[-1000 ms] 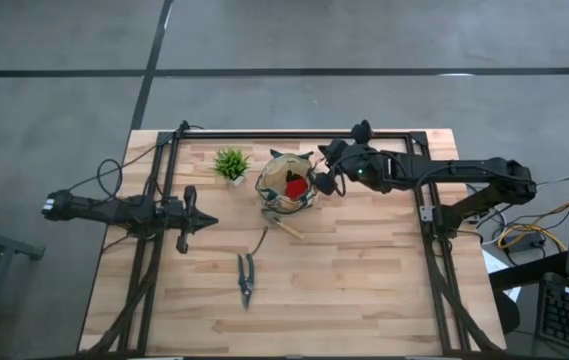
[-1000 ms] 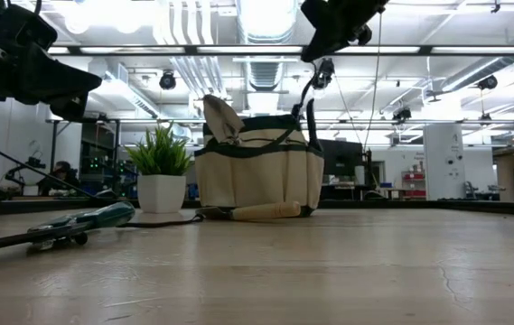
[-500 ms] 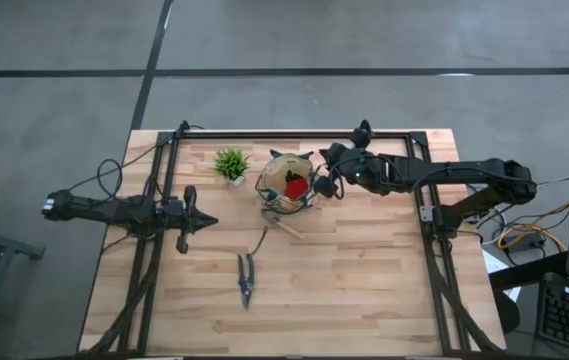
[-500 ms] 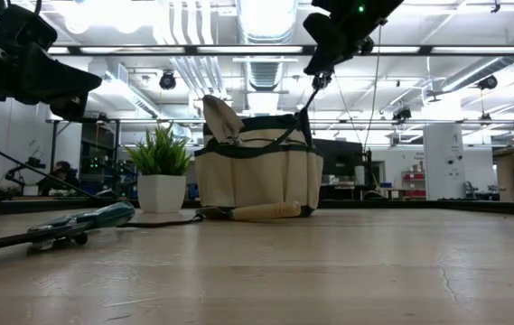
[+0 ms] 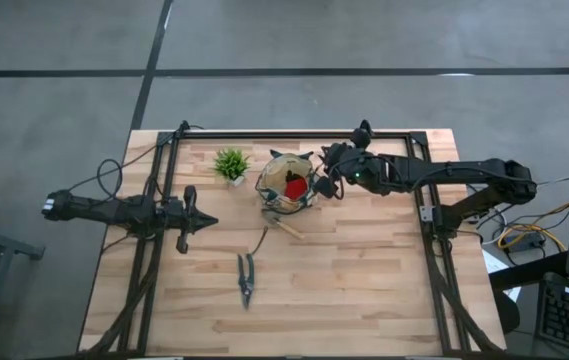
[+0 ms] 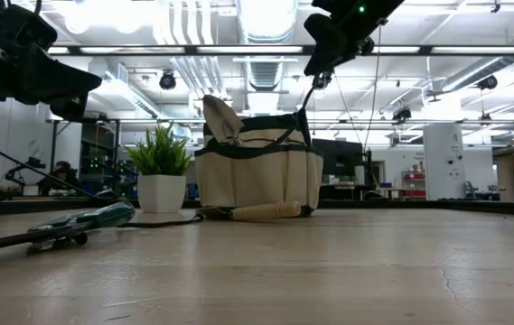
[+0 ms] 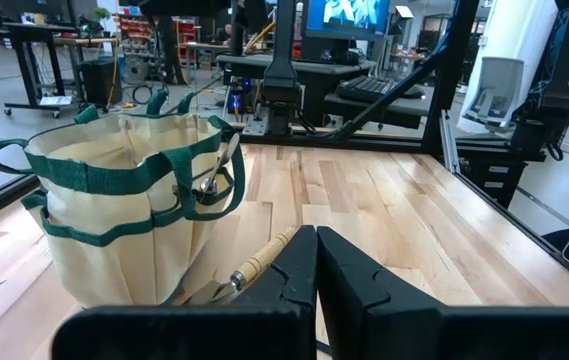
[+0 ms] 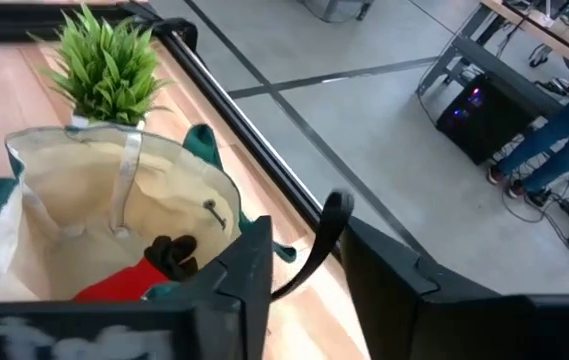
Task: Pick & Place Garden tools in Gardening bag
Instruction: Put the top green shear scissors into the white gardening bag, then put the green shear scissors into the white gardening bag
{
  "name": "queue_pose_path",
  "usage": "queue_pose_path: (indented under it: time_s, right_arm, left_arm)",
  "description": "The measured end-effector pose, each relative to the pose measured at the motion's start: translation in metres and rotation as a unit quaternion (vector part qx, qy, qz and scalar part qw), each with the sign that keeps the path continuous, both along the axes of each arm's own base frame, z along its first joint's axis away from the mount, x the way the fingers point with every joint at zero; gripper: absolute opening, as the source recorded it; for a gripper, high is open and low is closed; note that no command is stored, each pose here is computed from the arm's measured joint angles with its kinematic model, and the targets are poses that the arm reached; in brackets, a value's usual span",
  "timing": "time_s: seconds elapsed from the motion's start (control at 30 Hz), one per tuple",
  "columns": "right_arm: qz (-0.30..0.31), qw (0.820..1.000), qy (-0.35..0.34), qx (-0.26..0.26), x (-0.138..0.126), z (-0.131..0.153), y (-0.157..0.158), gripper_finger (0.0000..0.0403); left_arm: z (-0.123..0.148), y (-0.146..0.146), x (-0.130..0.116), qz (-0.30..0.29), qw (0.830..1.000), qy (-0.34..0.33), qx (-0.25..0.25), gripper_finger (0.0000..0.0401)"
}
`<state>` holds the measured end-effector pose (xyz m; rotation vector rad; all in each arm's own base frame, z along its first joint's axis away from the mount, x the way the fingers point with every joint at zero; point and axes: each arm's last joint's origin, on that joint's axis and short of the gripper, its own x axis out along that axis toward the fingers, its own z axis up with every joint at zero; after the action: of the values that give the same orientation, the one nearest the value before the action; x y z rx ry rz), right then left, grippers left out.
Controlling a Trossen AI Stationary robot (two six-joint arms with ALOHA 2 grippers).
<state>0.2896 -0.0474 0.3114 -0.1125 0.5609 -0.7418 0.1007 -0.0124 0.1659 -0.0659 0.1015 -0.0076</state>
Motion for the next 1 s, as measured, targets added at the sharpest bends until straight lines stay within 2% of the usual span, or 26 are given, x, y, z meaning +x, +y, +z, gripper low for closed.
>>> queue_pose_path:
  time_s: [0.23, 0.47, 0.8, 1.0]
  right_arm:
    - [0.000, 1.000, -0.010, -0.001, 0.001, 0.010, 0.000, 0.0164]
    - [0.004, 1.000, -0.018, -0.005, 0.000, 0.017, 0.001, 0.0192]
    - [0.030, 0.999, -0.028, -0.012, -0.014, 0.032, 0.016, 0.0201]
    - [0.039, 0.999, -0.015, 0.010, -0.026, 0.032, 0.027, 0.0201]
  left_arm:
    - [0.000, 0.000, 0.000, 0.000, 1.000, 0.000, 0.000, 0.0010]
    - [0.000, 0.000, 0.000, 0.000, 1.000, 0.000, 0.000, 0.0010]
    - [0.000, 0.000, 0.000, 0.000, 1.000, 0.001, 0.000, 0.0010]
    - [0.000, 0.000, 0.000, 0.000, 1.000, 0.001, 0.000, 0.0010]
